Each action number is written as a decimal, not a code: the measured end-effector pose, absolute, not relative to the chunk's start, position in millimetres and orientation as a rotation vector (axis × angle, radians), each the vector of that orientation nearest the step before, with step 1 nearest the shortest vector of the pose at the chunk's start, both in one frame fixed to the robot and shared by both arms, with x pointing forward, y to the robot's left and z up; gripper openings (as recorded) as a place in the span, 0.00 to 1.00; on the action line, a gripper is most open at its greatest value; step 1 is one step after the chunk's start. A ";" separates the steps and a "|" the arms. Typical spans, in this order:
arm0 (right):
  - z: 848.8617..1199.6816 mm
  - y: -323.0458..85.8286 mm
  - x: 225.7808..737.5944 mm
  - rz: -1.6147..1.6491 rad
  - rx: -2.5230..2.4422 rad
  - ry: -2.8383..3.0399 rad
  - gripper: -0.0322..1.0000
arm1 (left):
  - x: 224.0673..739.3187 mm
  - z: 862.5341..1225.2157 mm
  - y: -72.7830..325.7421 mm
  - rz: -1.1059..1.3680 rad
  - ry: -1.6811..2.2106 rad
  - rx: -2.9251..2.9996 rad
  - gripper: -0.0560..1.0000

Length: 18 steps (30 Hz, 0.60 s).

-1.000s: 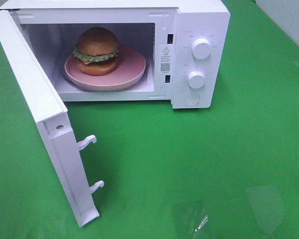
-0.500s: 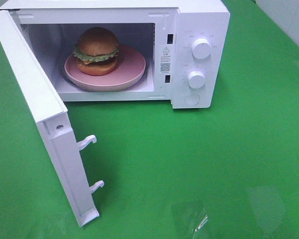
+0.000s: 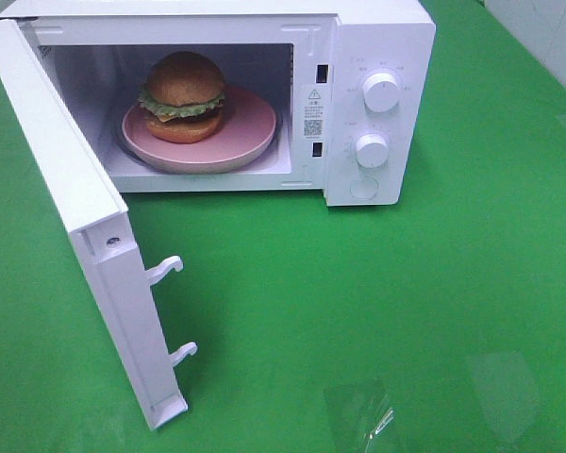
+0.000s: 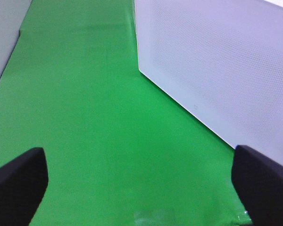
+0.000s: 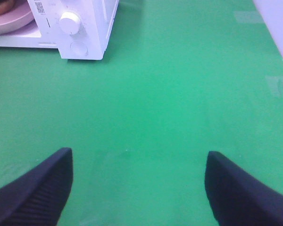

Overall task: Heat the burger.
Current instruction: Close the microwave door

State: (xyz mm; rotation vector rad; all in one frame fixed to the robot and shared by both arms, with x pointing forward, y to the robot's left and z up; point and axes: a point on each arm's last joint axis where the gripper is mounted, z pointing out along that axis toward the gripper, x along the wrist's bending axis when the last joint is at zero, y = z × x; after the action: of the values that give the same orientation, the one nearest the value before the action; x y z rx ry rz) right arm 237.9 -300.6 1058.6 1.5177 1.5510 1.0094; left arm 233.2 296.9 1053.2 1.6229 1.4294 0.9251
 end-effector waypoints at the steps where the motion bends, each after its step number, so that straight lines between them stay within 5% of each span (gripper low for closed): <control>1: 1058.6 -300.6 237.9 1.009 1.518 1.551 0.77 | 233.2 1053.2 296.9 0.925 1.429 1.623 0.98; 18: 1058.5 -300.2 234.0 1.023 1.511 1.520 0.77 | 233.2 1053.2 296.9 0.925 1.429 1.623 0.98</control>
State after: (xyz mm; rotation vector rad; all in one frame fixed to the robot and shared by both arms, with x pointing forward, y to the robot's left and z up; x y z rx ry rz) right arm 234.0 -300.2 1058.5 1.5112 1.5196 1.0226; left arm 233.2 296.9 1053.2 1.6229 1.4294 0.9251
